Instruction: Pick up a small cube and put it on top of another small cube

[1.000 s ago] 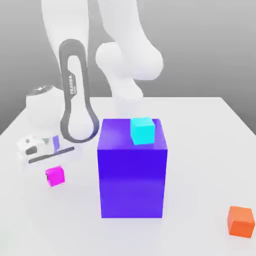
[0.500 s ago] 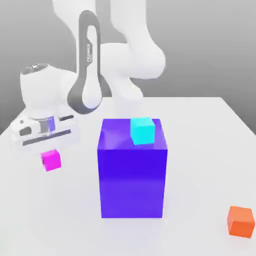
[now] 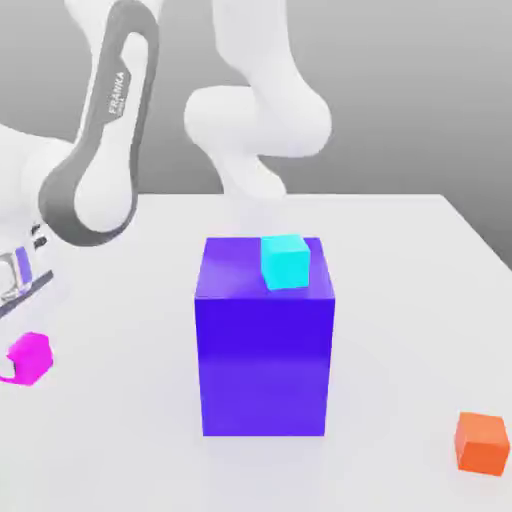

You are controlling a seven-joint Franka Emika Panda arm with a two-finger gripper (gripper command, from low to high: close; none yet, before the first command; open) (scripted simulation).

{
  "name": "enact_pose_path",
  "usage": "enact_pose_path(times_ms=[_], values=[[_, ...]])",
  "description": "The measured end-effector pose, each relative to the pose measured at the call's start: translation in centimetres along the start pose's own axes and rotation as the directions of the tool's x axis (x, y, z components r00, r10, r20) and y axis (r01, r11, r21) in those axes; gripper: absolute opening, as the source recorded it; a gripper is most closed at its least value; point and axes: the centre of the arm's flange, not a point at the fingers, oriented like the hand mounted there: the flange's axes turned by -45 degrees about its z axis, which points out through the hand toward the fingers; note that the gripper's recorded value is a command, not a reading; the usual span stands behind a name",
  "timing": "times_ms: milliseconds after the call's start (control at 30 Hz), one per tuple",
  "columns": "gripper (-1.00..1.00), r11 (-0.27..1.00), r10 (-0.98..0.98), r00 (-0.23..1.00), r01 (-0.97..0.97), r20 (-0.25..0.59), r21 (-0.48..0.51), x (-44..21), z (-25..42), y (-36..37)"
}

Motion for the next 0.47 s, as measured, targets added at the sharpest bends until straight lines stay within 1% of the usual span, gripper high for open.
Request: enact_pose_path(times_ms=[100, 200, 267, 333, 367, 467], values=[[-1.00, 0.986, -0.167, 0.986, 0.167, 0.008, 0.010, -0.9, -0.6, 3.1], [-1.00, 0.945, -0.327, 0.945, 0.327, 0.017, 0.027, -1.7, -1.1, 6.0], [-1.00, 0.926, -0.376, 0.927, 0.375, 0.019, 0.033, -2.0, 0.5, 7.0], [-1.00, 0.921, -0.388, 0.921, 0.387, 0.019, 0.035, -2.2, 3.4, 7.2], [1.00, 0.920, -0.390, 0.921, 0.389, 0.019, 0.035, -2.2, 4.5, 7.1], [1.00, 0.920, -0.390, 0.921, 0.389, 0.019, 0.035, -2.2, 4.5, 7.1]])
